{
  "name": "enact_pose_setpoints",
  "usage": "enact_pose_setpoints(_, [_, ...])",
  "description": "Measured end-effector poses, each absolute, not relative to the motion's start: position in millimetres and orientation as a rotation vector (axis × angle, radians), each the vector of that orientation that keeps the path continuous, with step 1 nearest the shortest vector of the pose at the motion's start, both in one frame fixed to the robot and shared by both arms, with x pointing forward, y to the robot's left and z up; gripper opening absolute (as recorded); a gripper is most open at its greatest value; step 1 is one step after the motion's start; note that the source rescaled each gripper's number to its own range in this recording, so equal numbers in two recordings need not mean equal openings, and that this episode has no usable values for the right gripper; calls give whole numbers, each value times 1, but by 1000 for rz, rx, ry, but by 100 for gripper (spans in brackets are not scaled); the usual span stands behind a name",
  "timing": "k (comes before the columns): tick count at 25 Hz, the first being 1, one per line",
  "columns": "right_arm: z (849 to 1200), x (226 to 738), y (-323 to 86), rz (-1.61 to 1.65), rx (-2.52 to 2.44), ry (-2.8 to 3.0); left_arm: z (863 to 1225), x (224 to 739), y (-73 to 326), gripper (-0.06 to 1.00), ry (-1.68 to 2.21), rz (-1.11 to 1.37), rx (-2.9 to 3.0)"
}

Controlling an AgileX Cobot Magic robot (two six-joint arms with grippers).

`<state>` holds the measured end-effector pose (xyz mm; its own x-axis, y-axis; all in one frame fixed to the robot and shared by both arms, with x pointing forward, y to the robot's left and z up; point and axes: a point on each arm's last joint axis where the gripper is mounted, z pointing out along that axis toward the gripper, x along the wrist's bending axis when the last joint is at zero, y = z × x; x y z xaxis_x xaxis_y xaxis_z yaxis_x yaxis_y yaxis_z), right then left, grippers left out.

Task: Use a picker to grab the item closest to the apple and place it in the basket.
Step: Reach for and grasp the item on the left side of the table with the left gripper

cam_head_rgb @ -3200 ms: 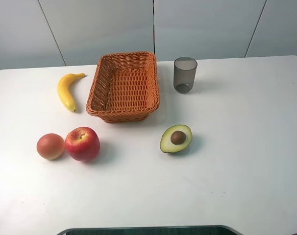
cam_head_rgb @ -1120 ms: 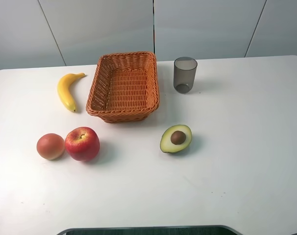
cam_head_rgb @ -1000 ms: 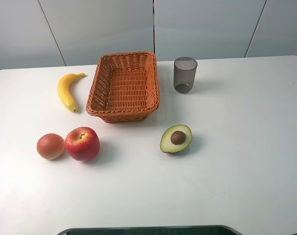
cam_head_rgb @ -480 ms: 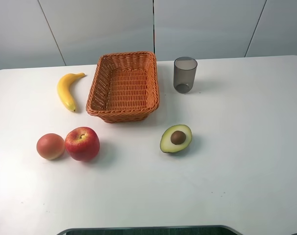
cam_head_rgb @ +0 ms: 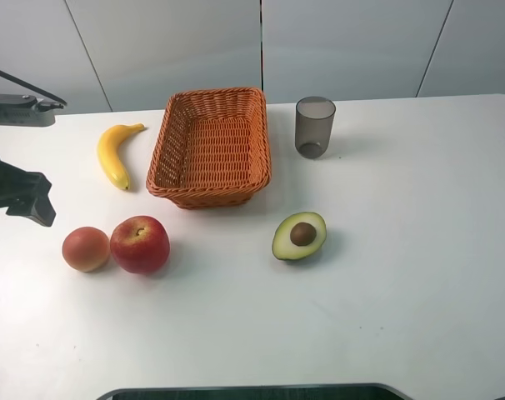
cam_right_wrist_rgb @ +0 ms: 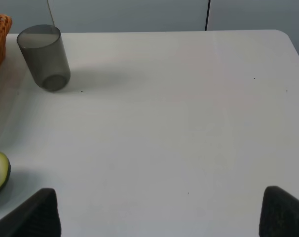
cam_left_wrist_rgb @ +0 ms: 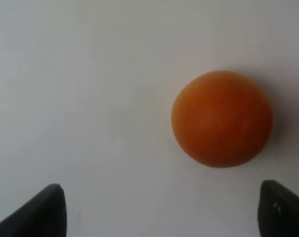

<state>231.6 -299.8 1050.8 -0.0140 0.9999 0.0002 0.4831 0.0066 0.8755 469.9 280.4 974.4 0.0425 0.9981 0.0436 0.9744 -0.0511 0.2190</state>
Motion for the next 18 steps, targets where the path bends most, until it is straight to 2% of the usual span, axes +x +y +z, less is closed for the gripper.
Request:
enact_pose_setpoints(8, [1051,232,-300,935,1561,1583,953,483,275,99,2089,210,2139])
enact_pose_setpoints(18, [1051,232,-300,935,1561,1583,949,486,274,99,2053,216,2153])
